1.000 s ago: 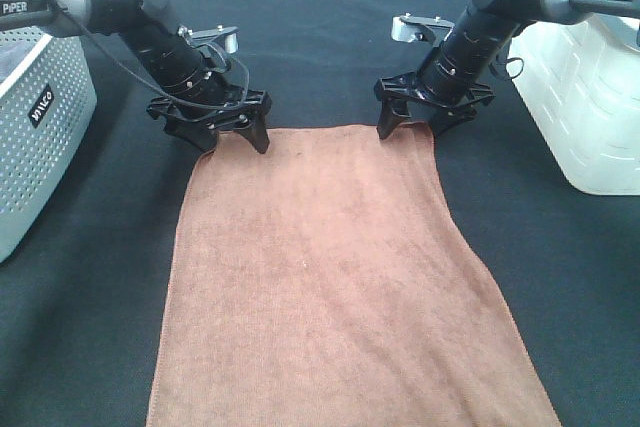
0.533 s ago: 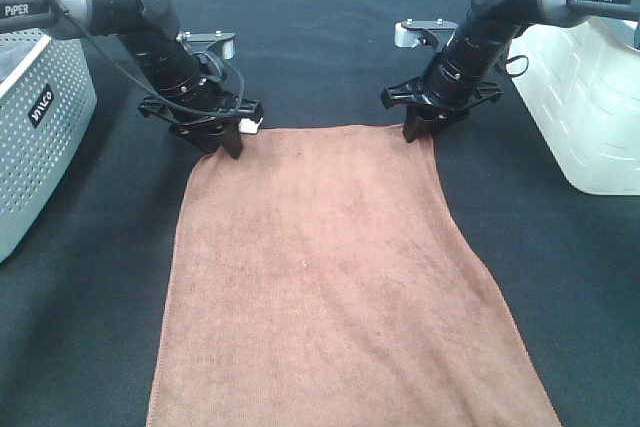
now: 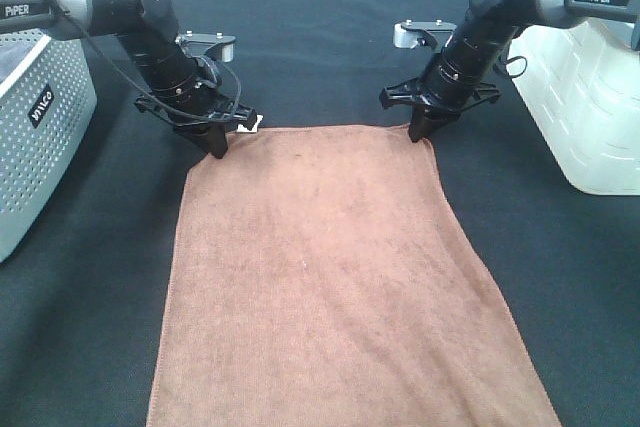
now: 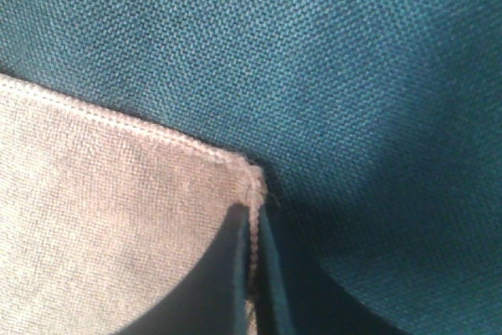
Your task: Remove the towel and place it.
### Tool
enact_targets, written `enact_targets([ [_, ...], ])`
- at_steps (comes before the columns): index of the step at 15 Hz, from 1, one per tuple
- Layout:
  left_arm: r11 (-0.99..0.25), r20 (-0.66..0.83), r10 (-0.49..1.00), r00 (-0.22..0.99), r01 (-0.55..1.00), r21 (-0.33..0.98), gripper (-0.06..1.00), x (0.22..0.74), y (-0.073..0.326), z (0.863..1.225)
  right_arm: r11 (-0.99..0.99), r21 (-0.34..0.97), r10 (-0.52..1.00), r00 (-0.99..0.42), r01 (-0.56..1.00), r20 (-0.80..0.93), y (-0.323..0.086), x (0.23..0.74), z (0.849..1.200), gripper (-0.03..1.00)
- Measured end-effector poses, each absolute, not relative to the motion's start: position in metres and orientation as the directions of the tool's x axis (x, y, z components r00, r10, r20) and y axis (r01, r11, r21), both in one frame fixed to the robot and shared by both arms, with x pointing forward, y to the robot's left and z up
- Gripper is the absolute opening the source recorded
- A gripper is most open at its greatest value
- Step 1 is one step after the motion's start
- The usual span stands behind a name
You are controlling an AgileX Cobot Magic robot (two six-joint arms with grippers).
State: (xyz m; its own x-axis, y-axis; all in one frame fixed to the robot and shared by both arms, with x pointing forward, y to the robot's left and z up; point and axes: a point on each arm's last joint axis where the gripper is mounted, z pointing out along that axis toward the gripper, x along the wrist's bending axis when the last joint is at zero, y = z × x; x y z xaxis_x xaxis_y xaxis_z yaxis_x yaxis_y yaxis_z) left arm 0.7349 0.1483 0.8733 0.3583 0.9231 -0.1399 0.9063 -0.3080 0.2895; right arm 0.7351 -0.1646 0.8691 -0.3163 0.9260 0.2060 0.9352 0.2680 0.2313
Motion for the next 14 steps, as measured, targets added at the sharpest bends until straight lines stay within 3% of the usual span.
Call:
enact_targets([
  [5, -0.288, -0.122, 0.923, 0.365, 0.865, 0.41, 0.0, 0.75, 0.144, 0.893, 0.282, 0.3, 0.923, -0.343, 0.911, 0.172, -0.16, 0.748, 0.879, 0.01],
  [14, -0.279, 0.0, 0.924, 0.383, 0.673, 0.685, 0.0, 0.779, 0.141, 0.929, 0.272, 0.578, 0.933, -0.359, 0.769, 0.039, -0.161, 0.78, 0.916, 0.01],
])
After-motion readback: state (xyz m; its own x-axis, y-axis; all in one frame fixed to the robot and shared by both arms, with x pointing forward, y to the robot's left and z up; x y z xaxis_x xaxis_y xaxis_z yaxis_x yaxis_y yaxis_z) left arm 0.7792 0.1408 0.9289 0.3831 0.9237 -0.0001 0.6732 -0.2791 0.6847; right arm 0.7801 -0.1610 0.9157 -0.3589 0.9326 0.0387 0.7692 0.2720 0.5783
